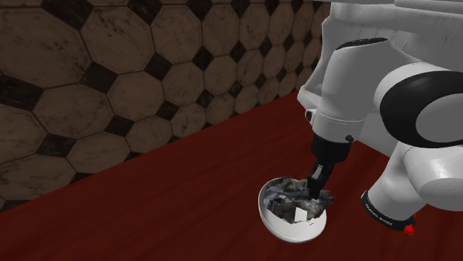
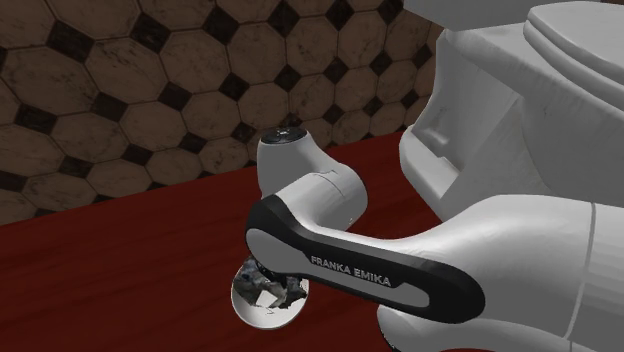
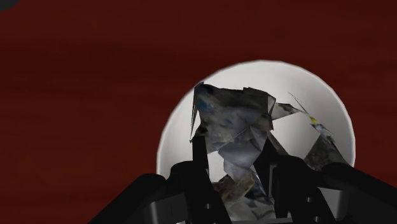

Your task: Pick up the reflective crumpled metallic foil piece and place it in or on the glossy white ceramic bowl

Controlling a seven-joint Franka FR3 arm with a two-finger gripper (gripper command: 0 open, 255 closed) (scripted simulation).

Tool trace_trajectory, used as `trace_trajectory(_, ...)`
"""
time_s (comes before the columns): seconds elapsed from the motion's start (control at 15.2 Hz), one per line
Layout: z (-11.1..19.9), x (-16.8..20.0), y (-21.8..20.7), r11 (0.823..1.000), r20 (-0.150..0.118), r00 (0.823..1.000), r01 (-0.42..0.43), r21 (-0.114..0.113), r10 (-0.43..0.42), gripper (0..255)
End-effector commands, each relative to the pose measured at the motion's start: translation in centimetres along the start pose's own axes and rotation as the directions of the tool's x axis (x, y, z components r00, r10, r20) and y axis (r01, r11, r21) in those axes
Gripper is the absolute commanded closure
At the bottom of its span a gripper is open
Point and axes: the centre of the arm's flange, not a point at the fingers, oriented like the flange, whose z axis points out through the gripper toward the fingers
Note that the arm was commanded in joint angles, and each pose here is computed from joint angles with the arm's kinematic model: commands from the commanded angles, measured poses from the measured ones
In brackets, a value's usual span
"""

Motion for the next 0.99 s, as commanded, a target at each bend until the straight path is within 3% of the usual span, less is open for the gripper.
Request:
trace_trajectory(0.0, 0.1, 0.0, 0.0, 1.0, -0.001, 1.0, 0.0, 0.0, 0.0, 255)
trace_trajectory(0.26, 0.1, 0.0, 0.0, 1.0, -0.001, 1.0, 0.0, 0.0, 0.0, 255)
trace_trajectory(0.33, 0.1, 0.0, 0.0, 1.0, -0.001, 1.0, 0.0, 0.0, 0.0, 0)
trace_trajectory(0.66, 0.1, 0.0, 0.0, 1.0, -0.001, 1.0, 0.0, 0.0, 0.0, 0)
trace_trajectory(0.92, -4.9, 0.0, 0.0, 1.0, -0.001, 1.0, 0.0, 0.0, 0.0, 0)
